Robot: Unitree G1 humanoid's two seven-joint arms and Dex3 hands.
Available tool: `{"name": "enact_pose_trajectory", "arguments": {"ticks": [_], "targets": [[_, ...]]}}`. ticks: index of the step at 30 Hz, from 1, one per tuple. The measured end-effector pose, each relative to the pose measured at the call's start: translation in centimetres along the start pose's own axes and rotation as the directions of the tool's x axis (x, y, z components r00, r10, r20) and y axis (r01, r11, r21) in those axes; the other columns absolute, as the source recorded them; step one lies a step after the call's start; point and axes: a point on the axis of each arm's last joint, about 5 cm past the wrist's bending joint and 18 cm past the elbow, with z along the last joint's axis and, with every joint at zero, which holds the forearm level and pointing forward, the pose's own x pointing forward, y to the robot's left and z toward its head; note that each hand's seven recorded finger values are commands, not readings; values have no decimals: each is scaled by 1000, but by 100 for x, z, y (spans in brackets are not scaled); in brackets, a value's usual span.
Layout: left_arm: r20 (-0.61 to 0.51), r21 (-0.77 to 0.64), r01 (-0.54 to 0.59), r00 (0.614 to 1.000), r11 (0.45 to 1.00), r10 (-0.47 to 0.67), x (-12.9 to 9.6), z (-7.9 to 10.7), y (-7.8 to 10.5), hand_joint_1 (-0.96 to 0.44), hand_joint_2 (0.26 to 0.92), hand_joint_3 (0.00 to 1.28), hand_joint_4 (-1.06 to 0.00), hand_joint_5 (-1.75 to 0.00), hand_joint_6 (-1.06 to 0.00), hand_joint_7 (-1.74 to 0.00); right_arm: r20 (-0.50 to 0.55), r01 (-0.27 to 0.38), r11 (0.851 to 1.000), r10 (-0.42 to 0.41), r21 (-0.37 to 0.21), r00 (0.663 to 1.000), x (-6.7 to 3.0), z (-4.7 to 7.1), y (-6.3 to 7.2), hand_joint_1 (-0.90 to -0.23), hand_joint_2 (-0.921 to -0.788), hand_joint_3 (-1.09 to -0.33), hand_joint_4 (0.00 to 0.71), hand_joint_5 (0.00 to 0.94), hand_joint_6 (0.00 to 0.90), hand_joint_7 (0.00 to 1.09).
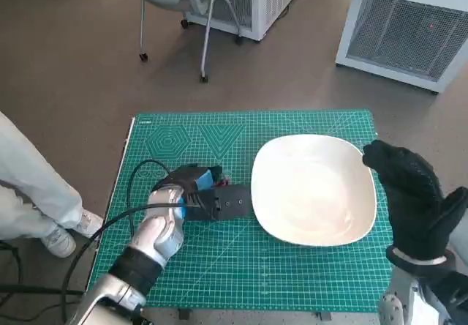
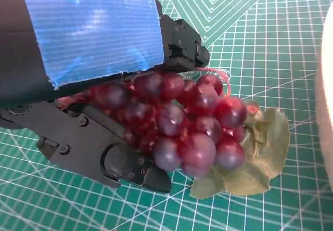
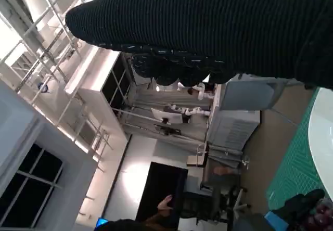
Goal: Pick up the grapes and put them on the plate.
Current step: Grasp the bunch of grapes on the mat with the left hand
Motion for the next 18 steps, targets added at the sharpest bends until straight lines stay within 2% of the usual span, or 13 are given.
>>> {"name": "enact_pose_trajectory", "arguments": {"ticks": [4, 6, 7, 8, 10, 11, 13, 15, 18], "targets": [[19, 4, -17, 1000, 1000, 17, 37, -6, -20, -140, 767, 10, -52, -17, -245, -13, 1, 0, 1000, 0, 0, 1000, 2, 1, -1, -412, -921, -579, 441, 429, 200, 890], [30, 9, -32, 999, 999, 31, 51, -12, -22, -40, 803, 30, -163, -105, -330, -32, 1, 0, 1000, 0, 0, 1000, 3, 1, 0, -412, -921, -579, 441, 430, 201, 889], [36, 14, -42, 998, 999, 42, 57, -15, -25, 33, 828, 58, -240, -279, -404, -52, 1, 0, 1000, 0, 0, 1000, 3, 1, -1, -412, -921, -580, 441, 430, 201, 889], [43, 20, -57, 997, 998, 56, 62, -18, -29, 81, 855, 90, -325, -505, -472, -178, 1, 0, 1000, 0, 0, 1000, 3, 1, -1, -412, -921, -580, 441, 430, 201, 889], [62, 44, -100, 993, 994, 97, 72, -20, -46, 104, 889, 149, -423, -946, -537, -553, 1, 0, 1000, 0, 0, 1000, 3, 2, -1, -413, -921, -580, 441, 430, 202, 888], [73, 60, -125, 990, 990, 120, 75, -20, -57, 74, 899, 162, -450, -1061, -530, -779, 1, 0, 1000, 0, 0, 1000, 3, 2, -1, -413, -921, -580, 441, 429, 202, 888], [97, 90, -172, 982, 981, 163, 80, -19, -83, 39, 910, 188, -470, -1256, -523, -998, 1, 0, 1000, 0, 0, 1000, 3, 2, -1, -413, -921, -579, 442, 429, 202, 888], [116, 114, -203, 975, 972, 190, 82, -16, -107, 22, 915, 206, -477, -1404, -524, -1057, 1, 0, 1000, 0, 0, 1000, 3, 2, -1, -414, -921, -579, 442, 429, 202, 887], [135, 134, -227, 969, 965, 209, 81, -15, -130, 11, 919, 215, -485, -1489, -523, -1093, 2, 1, 1000, -1, 0, 1000, 3, 2, -2, -414, -921, -580, 442, 429, 202, 887]]}}
